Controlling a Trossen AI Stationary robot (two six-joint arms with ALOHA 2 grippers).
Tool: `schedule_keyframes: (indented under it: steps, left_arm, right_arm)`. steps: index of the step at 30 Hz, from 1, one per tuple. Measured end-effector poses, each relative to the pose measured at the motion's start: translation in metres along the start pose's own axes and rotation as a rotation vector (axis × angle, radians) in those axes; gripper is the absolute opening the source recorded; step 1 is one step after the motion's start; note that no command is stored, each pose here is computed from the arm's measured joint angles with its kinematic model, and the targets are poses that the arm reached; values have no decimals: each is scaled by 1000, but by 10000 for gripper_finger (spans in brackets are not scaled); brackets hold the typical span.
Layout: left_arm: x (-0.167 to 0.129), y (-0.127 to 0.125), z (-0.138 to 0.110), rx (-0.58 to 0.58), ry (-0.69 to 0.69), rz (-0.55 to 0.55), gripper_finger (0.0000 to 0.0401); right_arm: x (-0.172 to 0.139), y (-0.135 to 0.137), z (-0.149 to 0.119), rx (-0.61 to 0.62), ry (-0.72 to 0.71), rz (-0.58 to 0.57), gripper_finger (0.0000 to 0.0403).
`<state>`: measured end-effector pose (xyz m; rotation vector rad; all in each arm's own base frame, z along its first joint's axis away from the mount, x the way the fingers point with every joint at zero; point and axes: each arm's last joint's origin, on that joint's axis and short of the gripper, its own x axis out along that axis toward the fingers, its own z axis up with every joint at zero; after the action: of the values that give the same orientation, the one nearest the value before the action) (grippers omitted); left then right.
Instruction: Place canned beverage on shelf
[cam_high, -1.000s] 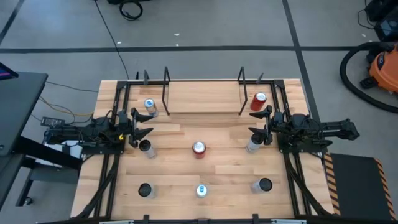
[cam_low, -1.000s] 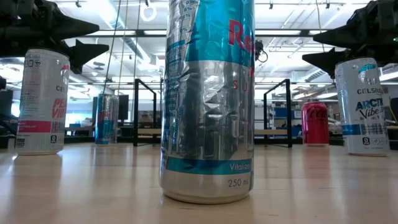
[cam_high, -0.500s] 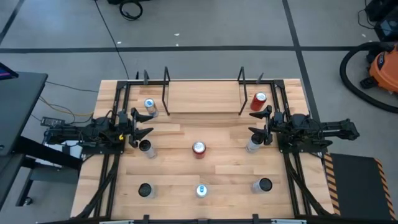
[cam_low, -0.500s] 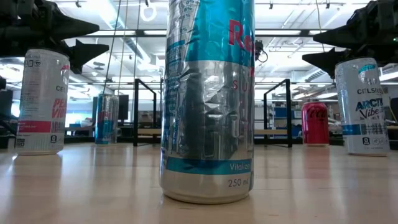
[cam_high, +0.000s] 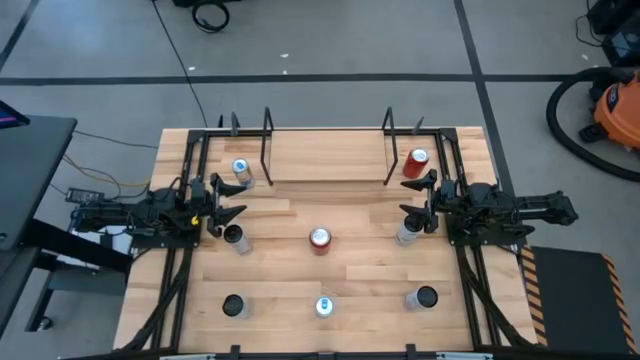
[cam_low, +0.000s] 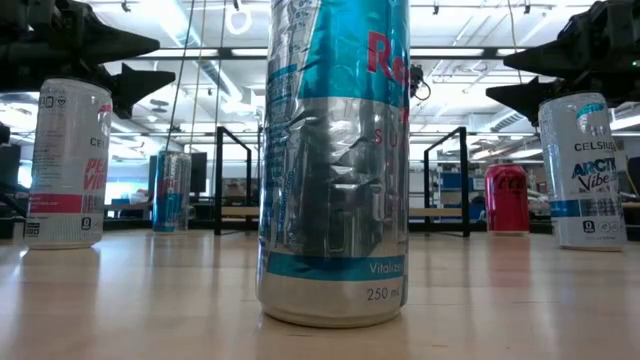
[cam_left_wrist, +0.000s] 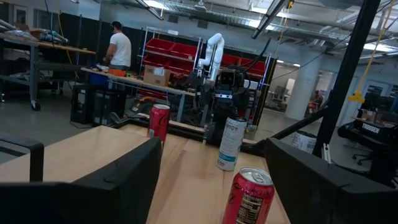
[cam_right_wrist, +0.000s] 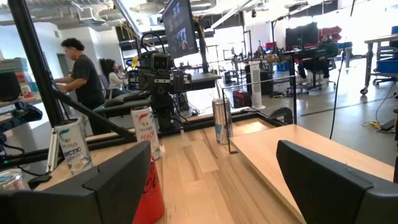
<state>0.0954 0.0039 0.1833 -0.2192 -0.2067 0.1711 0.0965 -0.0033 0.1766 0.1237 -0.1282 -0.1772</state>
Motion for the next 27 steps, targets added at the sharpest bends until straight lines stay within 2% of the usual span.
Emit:
schedule_keyframes:
  steps: [15, 24, 27]
  left_arm:
    - [0, 0, 0, 0, 0, 0, 288]
    - [0, 0, 0, 0, -1, 0, 288]
    - [0, -1, 4, 11, -45, -8, 288]
  right_arm:
    - [0, 0, 1, 8, -13, 0, 358]
    - [0, 1, 10, 74, -99, 12, 358]
    - [-1, 1, 11, 75, -116, 14, 358]
